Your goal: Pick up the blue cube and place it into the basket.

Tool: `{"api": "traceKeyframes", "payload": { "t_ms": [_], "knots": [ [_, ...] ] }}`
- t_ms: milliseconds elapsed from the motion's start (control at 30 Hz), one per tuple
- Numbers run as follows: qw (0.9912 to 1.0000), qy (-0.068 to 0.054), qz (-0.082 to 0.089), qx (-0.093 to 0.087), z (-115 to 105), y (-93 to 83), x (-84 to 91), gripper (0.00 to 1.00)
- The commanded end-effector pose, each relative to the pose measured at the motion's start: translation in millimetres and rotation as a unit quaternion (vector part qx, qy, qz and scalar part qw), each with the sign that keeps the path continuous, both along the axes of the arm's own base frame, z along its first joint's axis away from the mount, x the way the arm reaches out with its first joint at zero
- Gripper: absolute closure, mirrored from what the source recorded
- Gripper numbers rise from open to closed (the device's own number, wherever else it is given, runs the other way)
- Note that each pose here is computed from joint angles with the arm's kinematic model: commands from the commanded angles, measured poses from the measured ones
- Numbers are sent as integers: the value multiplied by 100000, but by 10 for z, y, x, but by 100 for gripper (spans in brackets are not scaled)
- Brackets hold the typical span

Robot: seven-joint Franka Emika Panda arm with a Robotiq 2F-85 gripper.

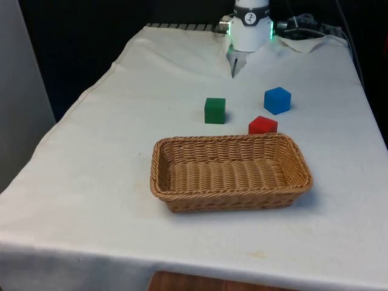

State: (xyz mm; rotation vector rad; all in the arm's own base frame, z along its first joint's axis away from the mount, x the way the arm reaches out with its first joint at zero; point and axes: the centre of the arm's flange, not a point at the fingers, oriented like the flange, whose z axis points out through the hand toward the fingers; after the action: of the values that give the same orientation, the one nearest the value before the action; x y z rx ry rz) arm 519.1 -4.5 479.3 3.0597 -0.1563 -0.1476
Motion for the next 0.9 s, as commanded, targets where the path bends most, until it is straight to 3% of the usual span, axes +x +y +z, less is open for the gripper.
{"api": "traceKeyframes", "payload": {
  "t_ms": [0,167,200,233,400,433,467,733,767,800,867],
  "knots": [
    [99995,-620,-470,-683,-13,1,-20,0],
    [99971,-1014,-1629,-1462,-66,2,-54,0],
    [99984,-356,-1364,-1058,-73,-3,-34,0],
    [99965,-1187,-1790,-1516,-66,6,-57,0],
    [99938,-1682,-2681,-1530,-100,87,-113,0],
    [99955,-935,-2483,-1391,-103,73,-101,0],
    [99931,-1804,-2877,-1503,-108,99,-123,0],
    [99861,-2917,-4166,-1408,-198,238,-222,0],
    [99892,-2079,-3868,-1519,-203,210,-204,0],
    [99852,-2947,-4342,-1438,-217,253,-237,0],
    [99833,-3245,-4565,-1423,-237,289,-259,0]
  ]
}}
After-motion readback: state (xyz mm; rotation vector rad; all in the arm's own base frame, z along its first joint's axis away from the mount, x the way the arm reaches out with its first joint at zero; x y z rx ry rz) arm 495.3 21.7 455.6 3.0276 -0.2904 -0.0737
